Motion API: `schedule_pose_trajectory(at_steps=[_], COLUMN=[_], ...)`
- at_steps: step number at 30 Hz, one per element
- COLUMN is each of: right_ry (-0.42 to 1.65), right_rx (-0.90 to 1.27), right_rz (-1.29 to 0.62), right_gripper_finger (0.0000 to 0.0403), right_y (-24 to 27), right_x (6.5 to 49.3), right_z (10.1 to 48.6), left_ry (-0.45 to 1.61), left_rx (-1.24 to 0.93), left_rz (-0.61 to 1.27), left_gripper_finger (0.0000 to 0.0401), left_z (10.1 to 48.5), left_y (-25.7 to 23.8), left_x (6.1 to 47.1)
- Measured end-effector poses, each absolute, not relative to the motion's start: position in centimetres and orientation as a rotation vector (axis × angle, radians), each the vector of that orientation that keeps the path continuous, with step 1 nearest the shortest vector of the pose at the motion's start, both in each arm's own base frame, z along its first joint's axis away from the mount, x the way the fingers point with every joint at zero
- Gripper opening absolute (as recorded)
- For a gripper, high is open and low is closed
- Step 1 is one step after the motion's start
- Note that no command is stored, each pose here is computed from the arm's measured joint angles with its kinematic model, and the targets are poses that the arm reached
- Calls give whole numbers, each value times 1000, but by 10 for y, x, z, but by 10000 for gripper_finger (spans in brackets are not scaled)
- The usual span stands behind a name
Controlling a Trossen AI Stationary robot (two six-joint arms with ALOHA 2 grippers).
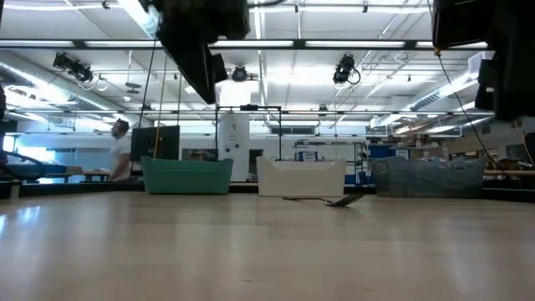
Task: Sort silverware by color (type)
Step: Put the red fork into the white bin
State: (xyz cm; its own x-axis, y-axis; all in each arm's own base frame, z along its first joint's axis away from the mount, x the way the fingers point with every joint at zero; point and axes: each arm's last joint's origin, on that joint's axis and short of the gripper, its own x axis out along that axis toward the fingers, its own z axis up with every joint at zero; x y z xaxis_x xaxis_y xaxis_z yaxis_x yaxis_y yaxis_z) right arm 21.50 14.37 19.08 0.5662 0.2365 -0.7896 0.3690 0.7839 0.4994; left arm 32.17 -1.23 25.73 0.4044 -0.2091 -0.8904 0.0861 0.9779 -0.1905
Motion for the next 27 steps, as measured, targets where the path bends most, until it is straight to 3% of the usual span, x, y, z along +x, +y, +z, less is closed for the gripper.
schedule_pose_trajectory(at_steps=[7, 19, 27], right_ry=[1119, 1294, 1386], right_rx=[767, 841, 806], right_rz=[-16, 60, -118], right_gripper_finger=[126, 126, 124], right_y=[174, 225, 235], right_x=[221, 191, 156], right_z=[172, 174, 166], left_ry=[1146, 1129, 1100], left_rx=[-117, -113, -86], left_rz=[-246, -147, -114], left_gripper_finger=[121, 121, 121], left_z=[257, 256, 257], left_y=[-71, -124, -139], left_x=[317, 303, 297])
